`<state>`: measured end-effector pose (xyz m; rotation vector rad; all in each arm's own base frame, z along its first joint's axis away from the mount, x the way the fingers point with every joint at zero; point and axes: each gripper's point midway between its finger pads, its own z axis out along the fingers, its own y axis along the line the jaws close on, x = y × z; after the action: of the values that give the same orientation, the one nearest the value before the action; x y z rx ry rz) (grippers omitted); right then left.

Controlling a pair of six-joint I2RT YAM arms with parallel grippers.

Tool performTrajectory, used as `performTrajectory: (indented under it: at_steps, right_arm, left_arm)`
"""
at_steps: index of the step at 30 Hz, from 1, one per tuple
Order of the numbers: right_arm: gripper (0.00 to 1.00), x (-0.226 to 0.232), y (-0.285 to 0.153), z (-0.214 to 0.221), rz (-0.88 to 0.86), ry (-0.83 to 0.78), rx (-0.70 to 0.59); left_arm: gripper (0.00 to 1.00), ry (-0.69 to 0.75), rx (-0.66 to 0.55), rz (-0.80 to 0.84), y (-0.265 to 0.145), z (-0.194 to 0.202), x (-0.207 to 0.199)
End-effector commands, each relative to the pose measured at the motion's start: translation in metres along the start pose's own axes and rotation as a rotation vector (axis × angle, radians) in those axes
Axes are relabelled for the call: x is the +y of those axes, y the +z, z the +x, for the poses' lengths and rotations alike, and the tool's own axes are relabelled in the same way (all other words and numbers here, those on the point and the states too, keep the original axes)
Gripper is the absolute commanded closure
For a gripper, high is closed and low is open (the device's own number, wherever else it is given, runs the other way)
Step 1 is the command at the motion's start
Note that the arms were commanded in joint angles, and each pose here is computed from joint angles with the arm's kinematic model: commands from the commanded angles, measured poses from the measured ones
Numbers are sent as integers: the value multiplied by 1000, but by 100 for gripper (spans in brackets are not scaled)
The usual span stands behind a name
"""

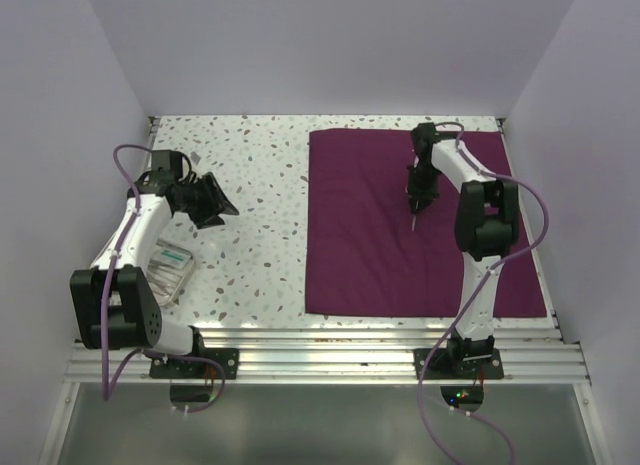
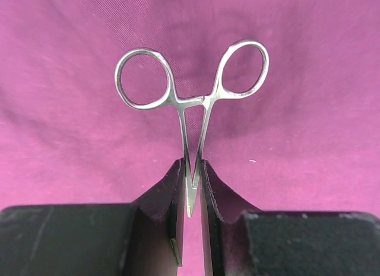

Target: Prepare the surgical pack

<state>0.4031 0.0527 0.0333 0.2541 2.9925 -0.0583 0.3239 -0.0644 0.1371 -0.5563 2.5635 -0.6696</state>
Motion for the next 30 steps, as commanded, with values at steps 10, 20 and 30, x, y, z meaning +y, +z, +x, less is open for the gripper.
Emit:
performTrajectory:
  at_steps: [10, 20, 30]
  right_arm:
    - [100, 43, -67, -4, -224, -87, -113]
    - [100, 175, -133, 79, -453, -398, -142]
    - [100, 217, -172, 156, -534, -584, -150]
  left_arm:
    - [42, -38, 78, 294, 11, 23, -49]
    - [40, -70, 125, 529, 9, 51, -132]
    - [42, -80, 170, 521, 13, 96, -165]
